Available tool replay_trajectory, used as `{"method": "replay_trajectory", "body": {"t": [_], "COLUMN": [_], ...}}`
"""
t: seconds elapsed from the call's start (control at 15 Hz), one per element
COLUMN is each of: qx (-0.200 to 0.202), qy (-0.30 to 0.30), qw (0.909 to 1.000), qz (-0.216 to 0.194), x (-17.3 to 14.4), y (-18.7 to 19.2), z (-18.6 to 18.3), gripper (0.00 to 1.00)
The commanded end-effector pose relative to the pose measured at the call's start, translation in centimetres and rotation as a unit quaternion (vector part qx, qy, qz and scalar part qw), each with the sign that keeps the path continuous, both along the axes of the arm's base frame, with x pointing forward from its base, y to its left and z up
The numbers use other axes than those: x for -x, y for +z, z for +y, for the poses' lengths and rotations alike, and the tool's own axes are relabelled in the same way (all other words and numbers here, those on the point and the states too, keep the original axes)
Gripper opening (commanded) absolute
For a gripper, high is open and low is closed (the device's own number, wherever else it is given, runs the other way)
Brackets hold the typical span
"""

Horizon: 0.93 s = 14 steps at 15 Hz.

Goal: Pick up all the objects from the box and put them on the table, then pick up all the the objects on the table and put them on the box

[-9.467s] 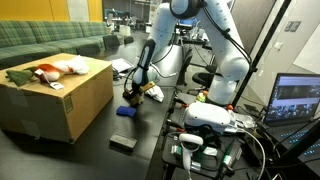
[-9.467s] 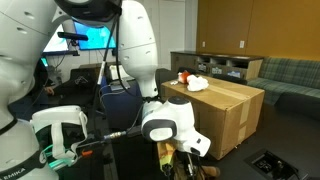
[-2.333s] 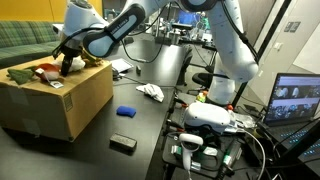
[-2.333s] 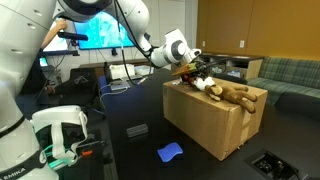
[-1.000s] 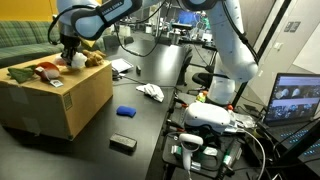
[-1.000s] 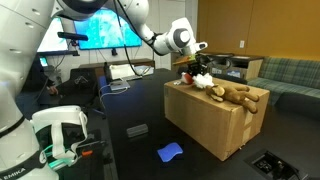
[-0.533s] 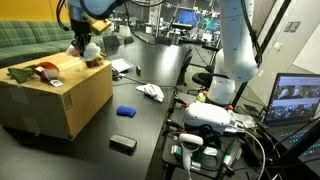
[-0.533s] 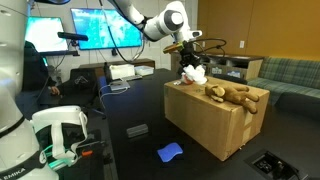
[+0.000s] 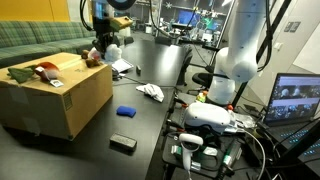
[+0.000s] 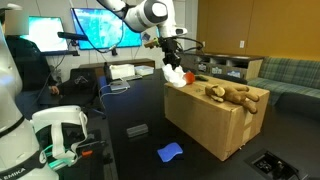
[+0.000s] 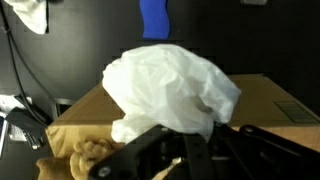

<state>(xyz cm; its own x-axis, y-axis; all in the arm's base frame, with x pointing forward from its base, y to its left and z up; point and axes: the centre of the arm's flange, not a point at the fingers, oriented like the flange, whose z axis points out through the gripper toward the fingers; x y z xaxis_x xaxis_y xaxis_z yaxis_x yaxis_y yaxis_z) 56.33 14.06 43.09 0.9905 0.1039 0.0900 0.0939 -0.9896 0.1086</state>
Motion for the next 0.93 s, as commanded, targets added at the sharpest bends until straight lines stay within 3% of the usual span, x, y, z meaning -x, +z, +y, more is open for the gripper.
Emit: {"method": "replay_trajectory", "body": {"t": [0.0,0.27,0.87], "qx": [-0.023,-0.021,-0.033], "qy": [-0.038,-0.066,-0.133], "qw": [0.9988,0.9968,0.9903], "qz": [0.022,0.041,0.025], "x": [4.4,7.0,9.2], "y": [-4.0,-10.9,-25.5], "z": [-3.0,-5.3,-12.8], "gripper": [0.02,0.02,0.02]}}
